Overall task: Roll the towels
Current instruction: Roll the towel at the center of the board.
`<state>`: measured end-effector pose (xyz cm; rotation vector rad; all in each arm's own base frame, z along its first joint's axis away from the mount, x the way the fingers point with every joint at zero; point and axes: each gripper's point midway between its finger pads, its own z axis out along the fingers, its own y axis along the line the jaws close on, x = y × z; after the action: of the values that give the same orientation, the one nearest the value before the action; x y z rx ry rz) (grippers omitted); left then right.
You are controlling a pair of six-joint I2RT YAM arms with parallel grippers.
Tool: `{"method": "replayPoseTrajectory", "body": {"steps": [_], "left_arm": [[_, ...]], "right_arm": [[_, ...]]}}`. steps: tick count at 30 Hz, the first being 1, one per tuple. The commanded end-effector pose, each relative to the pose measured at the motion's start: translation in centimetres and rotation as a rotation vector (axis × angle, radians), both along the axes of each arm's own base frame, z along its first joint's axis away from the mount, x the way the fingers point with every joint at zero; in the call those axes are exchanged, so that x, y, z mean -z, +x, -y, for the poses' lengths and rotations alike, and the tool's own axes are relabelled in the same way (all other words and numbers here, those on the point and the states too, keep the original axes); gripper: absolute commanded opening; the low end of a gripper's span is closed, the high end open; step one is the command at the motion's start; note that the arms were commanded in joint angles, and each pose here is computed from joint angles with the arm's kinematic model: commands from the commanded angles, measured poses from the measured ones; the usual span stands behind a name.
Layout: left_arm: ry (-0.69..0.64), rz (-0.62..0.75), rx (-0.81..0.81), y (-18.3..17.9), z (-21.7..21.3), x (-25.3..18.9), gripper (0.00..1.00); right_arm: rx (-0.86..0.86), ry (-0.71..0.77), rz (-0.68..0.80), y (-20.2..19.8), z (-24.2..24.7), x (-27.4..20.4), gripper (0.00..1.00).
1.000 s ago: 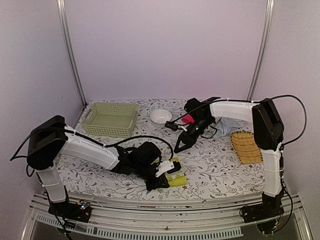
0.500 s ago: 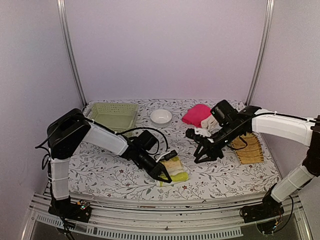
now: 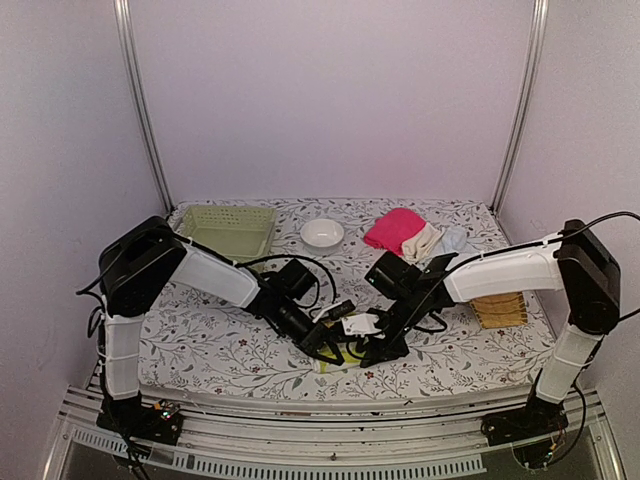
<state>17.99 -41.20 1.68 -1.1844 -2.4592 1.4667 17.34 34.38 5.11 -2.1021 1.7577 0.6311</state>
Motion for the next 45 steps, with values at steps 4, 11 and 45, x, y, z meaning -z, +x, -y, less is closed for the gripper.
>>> {"method": "replayPoseTrajectory", "body": {"steps": [4,11,45], "left_arm": [[0.195,-0.068,-0.053,-0.6,-3.3,4.9,0.15],[0.164,0.014,-0.058,0.2,-3.3,3.0,0.27],[0.249,1.366,0.159,-2.2,-1.9,-2.5,0.56]], "right_arm": [[-0.056,0.004,0.054,0.9,-2.0,2.2,0.37],[-0.068,-0.046,-0.037,-0.6,-1.3,4.1,0.1],[0.212,-0.221,-0.888,0.5,-1.4,6.0,0.03]]}}
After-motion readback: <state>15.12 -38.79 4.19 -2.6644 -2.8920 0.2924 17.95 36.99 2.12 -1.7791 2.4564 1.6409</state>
